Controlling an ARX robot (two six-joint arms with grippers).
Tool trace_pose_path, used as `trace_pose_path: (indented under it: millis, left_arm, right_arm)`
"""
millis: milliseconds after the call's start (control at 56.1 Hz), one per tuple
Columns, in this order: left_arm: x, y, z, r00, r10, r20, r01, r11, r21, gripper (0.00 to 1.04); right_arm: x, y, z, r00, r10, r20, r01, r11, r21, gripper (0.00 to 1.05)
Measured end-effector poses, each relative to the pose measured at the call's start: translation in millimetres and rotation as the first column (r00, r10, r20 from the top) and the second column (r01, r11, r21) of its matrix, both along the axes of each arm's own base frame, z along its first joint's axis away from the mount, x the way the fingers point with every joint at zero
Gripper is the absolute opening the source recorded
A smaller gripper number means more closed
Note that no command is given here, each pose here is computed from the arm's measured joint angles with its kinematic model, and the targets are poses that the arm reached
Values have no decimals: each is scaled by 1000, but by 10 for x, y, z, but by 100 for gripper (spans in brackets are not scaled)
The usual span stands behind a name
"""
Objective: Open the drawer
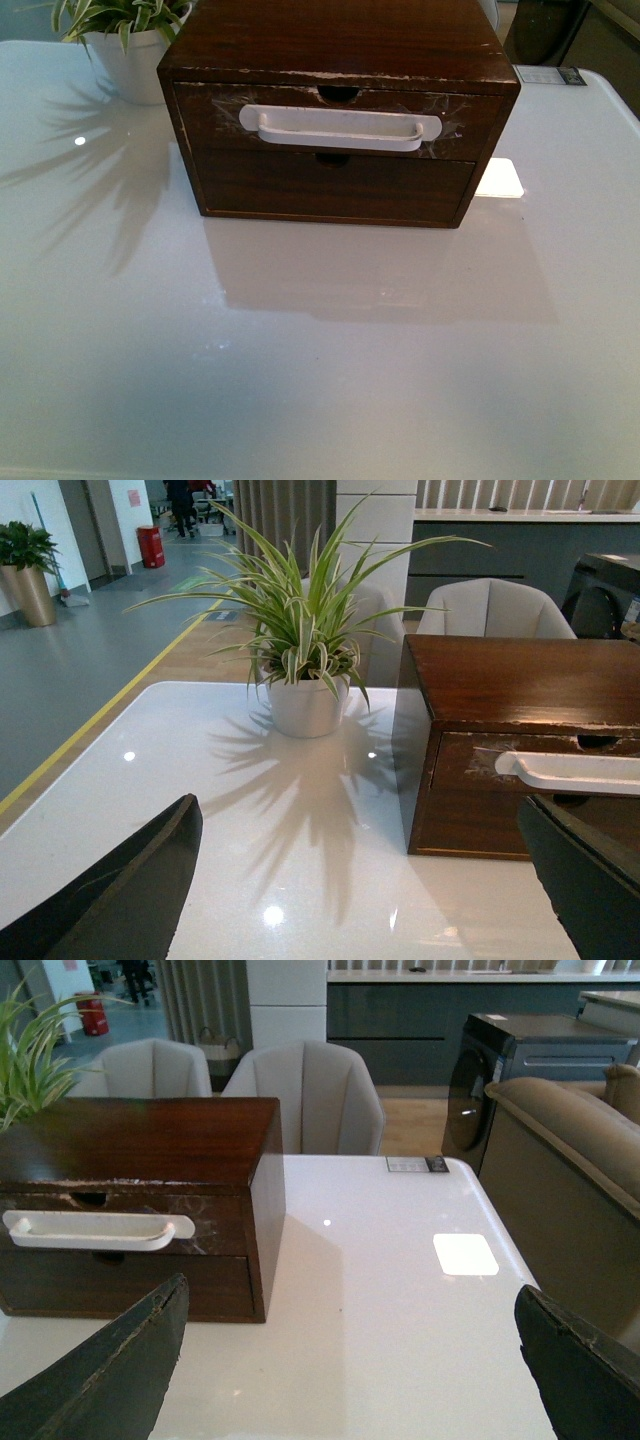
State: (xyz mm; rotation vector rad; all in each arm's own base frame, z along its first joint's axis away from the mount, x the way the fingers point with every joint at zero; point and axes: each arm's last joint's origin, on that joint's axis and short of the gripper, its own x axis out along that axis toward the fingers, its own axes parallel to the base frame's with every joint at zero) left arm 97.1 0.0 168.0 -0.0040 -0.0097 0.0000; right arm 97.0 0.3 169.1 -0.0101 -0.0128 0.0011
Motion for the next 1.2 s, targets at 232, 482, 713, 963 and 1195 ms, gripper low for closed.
trace_pose_path:
  millis: [232, 482, 713, 963, 1195]
  left_arm:
    - [0, 0, 0, 1000, 0, 0, 0, 1000, 0, 96]
    - [0, 0, 0, 1000, 0, 0, 0, 1000, 0, 96]
    - [0, 0, 0, 1000, 0, 0, 0, 1000, 0, 96]
    - [0, 0, 0, 1000, 0, 0, 0, 1000, 0, 96]
    - [40, -21, -43, 893, -295, -341, 245, 952, -183, 96]
  right_arm:
    - [0, 0, 0, 1000, 0, 0, 0, 1000, 0, 96]
    - [0, 0, 0, 1000, 0, 0, 0, 1000, 0, 96]
    - [0, 0, 0, 1000, 0, 0, 0, 1000, 0, 96]
    - [0, 0, 0, 1000, 0, 0, 0, 1000, 0, 96]
    - [29, -32, -29, 880, -306, -363, 315, 948, -33, 96]
